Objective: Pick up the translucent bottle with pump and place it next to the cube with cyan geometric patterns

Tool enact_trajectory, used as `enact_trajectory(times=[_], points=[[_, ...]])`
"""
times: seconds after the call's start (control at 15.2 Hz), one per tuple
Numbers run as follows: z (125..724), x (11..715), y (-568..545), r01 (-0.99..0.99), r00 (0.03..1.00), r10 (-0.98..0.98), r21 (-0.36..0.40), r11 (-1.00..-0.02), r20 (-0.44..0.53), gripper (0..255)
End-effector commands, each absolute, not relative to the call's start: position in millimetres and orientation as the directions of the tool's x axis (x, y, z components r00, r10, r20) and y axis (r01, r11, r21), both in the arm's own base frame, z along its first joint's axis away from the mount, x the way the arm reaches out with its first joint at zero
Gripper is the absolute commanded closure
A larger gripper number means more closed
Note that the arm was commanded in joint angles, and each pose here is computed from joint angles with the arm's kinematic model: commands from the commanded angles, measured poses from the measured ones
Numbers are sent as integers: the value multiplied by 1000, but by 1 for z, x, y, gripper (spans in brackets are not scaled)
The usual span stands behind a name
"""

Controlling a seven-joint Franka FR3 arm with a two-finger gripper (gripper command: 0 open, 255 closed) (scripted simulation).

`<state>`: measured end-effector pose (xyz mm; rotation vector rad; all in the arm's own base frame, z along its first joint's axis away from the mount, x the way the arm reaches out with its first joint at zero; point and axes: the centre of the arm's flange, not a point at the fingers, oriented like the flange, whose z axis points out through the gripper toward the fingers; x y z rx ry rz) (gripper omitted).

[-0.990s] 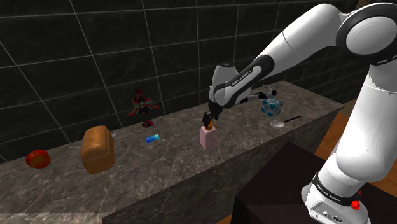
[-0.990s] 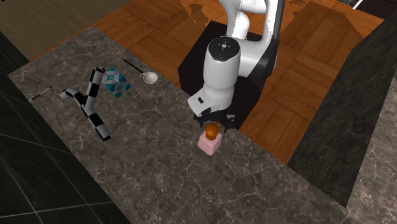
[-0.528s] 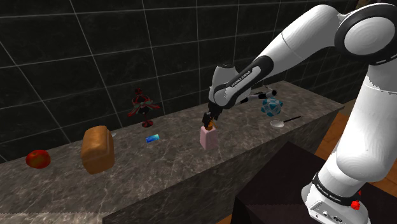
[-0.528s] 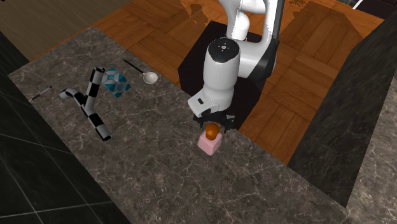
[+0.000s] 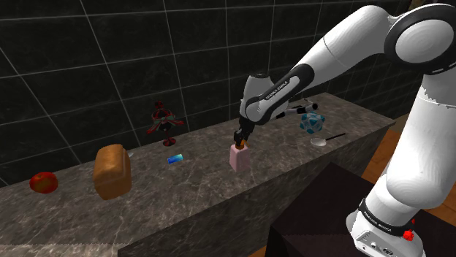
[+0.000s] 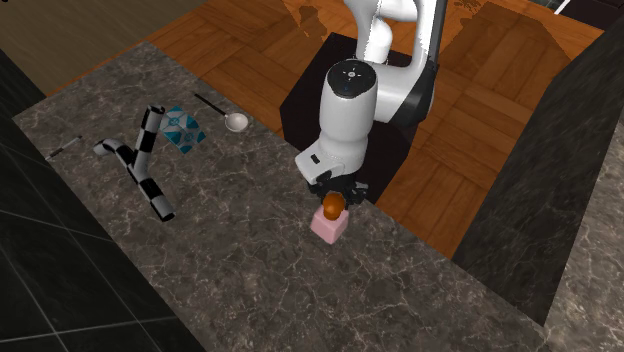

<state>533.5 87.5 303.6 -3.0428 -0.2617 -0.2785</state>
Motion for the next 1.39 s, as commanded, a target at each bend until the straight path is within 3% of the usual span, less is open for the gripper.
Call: enact_trajectory(times=[0.0,1.32], points=[[303,533,87,176,969,162,-59,-983,186,255],[404,533,88,176,969,162,-59,-983,186,255]])
